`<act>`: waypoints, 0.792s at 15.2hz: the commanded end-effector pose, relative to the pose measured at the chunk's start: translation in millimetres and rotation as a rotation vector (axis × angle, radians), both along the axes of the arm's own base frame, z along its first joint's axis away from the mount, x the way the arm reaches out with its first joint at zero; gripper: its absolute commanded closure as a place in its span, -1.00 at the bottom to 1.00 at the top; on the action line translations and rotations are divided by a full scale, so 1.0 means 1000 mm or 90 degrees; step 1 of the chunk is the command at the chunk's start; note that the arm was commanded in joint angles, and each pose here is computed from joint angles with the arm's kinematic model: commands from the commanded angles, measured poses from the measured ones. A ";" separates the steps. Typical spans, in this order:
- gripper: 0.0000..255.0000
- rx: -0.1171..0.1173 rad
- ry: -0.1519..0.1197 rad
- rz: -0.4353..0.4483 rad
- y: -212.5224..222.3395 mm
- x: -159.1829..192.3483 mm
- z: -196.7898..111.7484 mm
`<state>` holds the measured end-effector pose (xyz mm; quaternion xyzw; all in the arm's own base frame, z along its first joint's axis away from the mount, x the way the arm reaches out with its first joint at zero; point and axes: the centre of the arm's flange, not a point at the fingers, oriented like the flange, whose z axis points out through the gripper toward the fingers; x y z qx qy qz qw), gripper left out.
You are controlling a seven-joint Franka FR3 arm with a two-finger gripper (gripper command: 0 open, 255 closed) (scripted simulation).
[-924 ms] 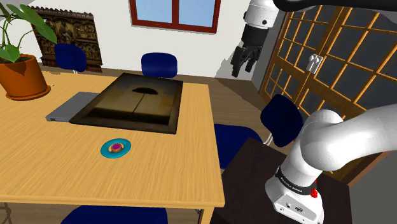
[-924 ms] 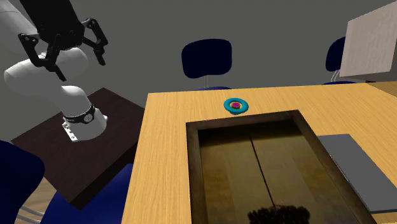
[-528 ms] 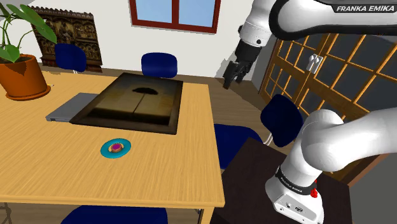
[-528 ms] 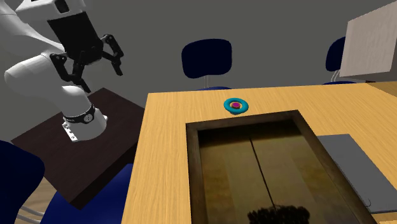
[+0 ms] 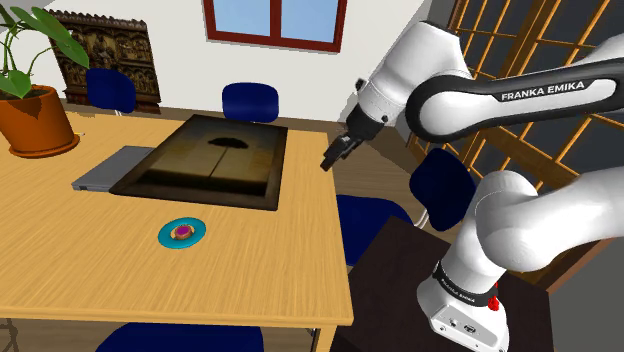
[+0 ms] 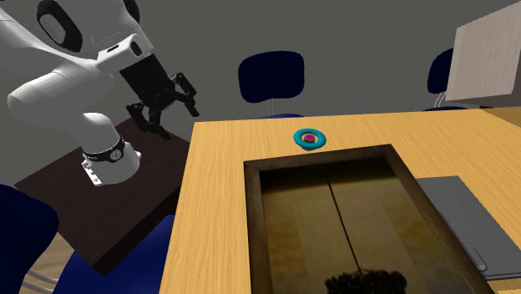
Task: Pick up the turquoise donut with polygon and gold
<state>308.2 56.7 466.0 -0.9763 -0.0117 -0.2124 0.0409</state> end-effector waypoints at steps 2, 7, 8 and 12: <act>-1.00 0.011 -0.062 0.026 0.019 0.008 -0.032; -1.00 0.029 -0.155 0.069 0.054 0.023 -0.082; -1.00 0.032 -0.174 0.078 0.061 0.026 -0.092; -1.00 0.046 -0.249 0.112 0.092 0.043 -0.129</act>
